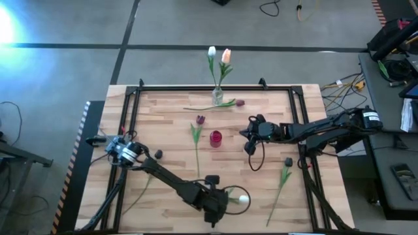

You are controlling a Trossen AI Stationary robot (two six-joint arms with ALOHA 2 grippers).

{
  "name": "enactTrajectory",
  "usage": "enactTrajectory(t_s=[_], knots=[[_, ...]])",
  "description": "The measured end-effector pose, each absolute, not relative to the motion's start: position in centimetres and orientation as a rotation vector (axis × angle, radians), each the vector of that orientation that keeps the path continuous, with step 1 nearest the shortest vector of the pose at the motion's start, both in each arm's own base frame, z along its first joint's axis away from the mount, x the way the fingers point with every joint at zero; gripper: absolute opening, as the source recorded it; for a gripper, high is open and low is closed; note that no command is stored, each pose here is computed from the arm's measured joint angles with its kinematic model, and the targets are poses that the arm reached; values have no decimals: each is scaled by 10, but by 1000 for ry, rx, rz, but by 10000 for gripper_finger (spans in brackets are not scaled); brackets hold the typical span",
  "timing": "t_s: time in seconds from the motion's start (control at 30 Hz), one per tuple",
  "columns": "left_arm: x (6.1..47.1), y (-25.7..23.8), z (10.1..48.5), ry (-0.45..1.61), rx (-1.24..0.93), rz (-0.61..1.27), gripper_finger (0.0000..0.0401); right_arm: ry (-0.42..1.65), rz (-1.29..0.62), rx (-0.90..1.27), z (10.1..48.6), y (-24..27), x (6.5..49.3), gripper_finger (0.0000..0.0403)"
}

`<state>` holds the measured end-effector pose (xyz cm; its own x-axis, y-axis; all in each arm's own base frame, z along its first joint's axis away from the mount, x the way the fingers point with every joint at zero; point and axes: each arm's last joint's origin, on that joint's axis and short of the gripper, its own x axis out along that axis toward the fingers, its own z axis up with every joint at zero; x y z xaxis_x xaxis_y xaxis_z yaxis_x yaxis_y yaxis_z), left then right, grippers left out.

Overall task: Sort flowers into vase by color
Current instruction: Put the white flower into the transparent vase

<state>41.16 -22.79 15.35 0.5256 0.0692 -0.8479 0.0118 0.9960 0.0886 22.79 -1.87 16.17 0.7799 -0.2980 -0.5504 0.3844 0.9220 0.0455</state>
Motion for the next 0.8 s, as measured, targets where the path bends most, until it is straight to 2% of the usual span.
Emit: enactTrajectory(t_s=[0.13,0.3,0.47,0.8], knots=[[395,-218,168,950,52,52,2,568,-356,149,162,-16,228,9],[364,-198,192,746,-22,73,1,563,-350,147,163,-14,228,9],[324,-171,199,581,-68,122,0,546,-345,150,166,-14,227,9],[263,-110,216,11,-111,264,0,463,-321,157,176,-10,229,9]])
